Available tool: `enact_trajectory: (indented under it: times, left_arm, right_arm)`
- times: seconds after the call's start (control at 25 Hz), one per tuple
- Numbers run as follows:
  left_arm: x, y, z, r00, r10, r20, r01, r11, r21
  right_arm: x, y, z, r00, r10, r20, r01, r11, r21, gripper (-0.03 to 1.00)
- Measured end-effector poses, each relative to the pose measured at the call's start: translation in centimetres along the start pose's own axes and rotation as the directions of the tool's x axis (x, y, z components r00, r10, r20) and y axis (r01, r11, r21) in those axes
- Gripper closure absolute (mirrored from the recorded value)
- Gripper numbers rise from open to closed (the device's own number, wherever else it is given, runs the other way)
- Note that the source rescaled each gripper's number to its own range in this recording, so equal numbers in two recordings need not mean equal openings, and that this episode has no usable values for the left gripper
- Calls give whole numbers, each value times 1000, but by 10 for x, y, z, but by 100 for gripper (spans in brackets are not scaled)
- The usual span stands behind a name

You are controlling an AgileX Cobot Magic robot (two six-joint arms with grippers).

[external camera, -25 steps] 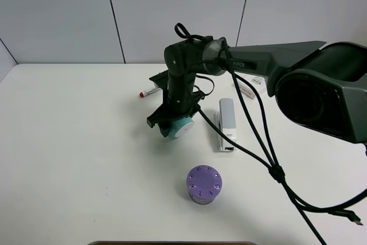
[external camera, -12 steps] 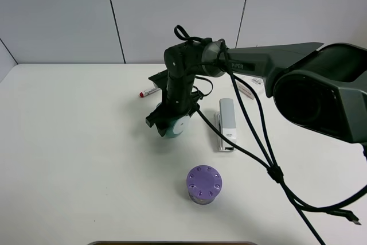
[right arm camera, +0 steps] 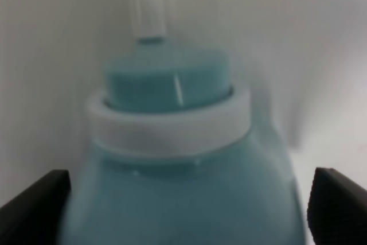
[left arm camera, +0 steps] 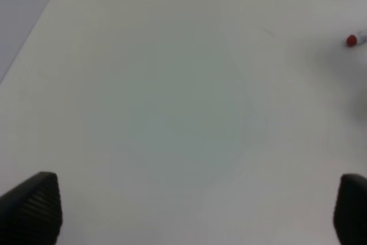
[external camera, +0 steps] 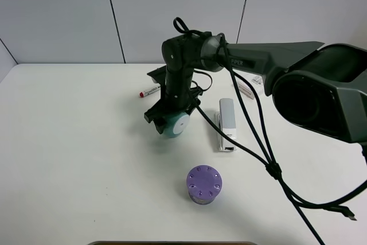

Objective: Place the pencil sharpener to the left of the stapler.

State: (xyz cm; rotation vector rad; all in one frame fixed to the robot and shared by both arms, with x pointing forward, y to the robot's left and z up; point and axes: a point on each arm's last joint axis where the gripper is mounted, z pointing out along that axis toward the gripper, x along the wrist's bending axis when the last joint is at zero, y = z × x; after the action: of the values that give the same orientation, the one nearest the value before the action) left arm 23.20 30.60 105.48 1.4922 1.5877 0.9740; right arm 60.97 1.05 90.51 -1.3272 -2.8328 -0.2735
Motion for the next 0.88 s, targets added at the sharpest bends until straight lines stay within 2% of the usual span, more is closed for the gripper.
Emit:
enact_trajectory:
  times: [0.24, 0.4, 0.6, 0.88]
  left_arm:
    - [0, 0, 0, 1000, 0, 0, 0, 1000, 0]
    - [0, 0, 0, 1000, 0, 0, 0, 1000, 0]
    - [0, 0, 0, 1000, 0, 0, 0, 1000, 0]
    - [0, 0, 0, 1000, 0, 0, 0, 1000, 0]
  right_arm:
    - [4, 20, -44, 1000, -14, -6, 14, 999, -38, 18]
    - [6, 32, -72, 1000, -23, -5, 22, 993, -116, 18]
    - [8, 31, -101, 1000, -28, -2, 28, 986, -165, 18]
    - [13, 22, -169, 999, -39, 5, 39, 955, -295, 18]
